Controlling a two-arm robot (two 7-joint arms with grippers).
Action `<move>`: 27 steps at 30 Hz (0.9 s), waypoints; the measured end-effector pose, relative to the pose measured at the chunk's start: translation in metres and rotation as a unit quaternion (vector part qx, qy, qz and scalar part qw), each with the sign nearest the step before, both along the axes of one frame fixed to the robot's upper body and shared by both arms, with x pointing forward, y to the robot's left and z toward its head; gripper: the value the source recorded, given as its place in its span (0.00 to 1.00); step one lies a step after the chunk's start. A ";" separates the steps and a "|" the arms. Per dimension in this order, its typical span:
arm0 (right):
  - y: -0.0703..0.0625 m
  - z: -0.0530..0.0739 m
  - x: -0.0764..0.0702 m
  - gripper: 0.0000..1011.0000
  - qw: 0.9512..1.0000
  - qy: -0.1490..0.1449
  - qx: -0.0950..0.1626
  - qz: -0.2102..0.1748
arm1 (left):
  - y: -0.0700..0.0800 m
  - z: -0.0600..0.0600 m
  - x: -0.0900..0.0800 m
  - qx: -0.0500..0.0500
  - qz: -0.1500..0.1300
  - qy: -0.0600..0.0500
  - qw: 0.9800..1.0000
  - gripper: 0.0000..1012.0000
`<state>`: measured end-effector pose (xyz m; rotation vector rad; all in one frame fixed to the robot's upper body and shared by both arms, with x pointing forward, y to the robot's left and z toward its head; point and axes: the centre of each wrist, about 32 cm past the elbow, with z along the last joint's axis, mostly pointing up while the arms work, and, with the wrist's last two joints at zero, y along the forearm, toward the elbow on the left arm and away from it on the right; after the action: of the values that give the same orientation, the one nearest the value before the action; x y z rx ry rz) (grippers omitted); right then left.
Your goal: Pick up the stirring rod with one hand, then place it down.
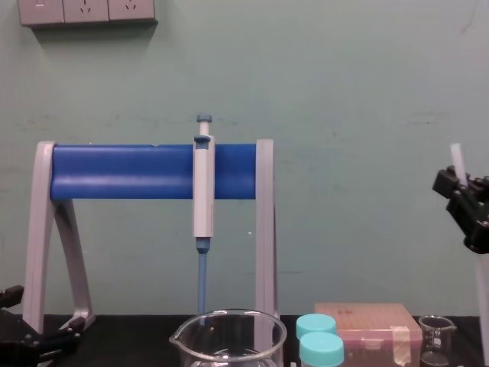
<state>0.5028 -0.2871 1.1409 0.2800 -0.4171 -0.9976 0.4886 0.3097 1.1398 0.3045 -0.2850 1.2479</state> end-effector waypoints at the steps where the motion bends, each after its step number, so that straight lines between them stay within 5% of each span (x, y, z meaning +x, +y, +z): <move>1: 0.001 0.001 0.001 0.07 1.000 -0.002 -0.002 0.007 | 0.000 0.000 0.000 0.000 0.000 0.000 1.000 0.99; 19: 0.017 -0.001 0.010 0.07 0.997 -0.006 -0.012 0.080 | 0.000 0.000 0.000 0.000 0.000 0.000 1.000 0.99; 27: 0.018 -0.008 0.015 0.07 0.995 0.020 -0.004 0.095 | 0.000 0.000 0.000 0.000 0.000 0.000 1.000 0.99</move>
<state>0.5174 -0.2695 1.1332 0.2861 -0.3504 -0.8145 0.4886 0.3097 1.1398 0.3045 -0.2851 1.2480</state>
